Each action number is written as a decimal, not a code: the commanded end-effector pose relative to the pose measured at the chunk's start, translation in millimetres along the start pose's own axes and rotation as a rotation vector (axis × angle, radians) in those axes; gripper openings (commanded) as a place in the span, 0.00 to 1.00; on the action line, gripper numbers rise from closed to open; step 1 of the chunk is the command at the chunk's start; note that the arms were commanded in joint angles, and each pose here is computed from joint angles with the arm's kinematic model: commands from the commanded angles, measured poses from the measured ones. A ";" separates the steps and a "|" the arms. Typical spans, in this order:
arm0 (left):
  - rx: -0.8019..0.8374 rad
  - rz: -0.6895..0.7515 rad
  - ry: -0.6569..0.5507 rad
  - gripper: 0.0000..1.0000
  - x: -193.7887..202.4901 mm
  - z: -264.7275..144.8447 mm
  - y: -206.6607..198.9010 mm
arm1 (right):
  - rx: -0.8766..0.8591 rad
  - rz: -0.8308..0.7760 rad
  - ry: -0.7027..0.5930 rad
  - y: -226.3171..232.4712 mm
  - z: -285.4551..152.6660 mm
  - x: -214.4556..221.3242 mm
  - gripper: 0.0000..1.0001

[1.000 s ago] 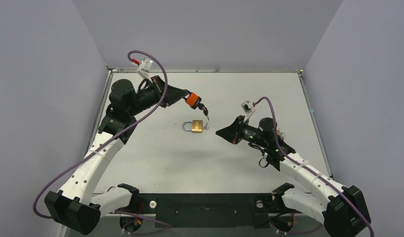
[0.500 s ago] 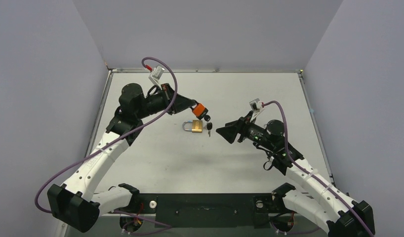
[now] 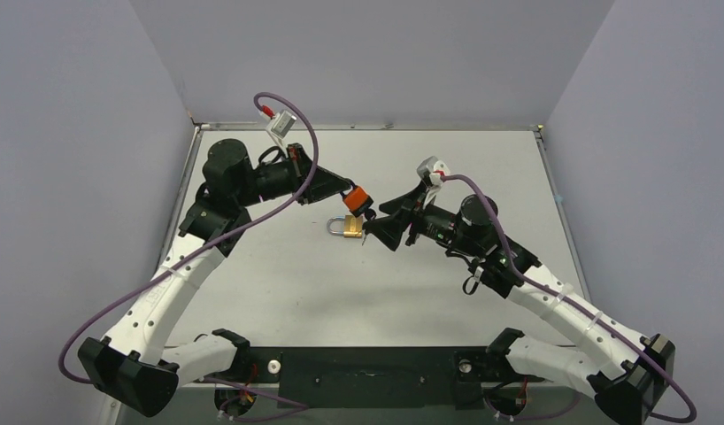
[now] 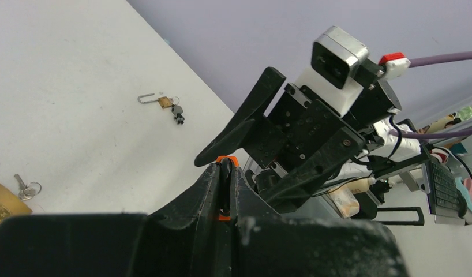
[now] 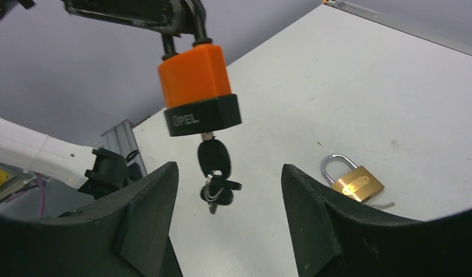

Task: Lock with the key
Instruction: Remove the key from the lock.

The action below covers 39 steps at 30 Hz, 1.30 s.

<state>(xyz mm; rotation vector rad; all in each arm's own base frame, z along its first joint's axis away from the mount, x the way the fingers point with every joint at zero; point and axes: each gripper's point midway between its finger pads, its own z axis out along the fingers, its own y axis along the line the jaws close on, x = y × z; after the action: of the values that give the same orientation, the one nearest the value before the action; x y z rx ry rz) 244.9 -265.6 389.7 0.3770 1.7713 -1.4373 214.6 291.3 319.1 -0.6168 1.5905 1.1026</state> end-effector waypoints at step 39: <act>0.056 0.270 -0.096 0.00 -56.2 1.2 -30.1 | 0.055 0.091 0.139 -14.9 -3.7 69.8 0.00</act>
<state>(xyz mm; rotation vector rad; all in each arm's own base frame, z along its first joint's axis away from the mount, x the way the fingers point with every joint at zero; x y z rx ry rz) 261.4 -268.0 389.0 0.4782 1.7751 -1.3581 213.6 297.6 273.6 -0.6036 1.6964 1.0897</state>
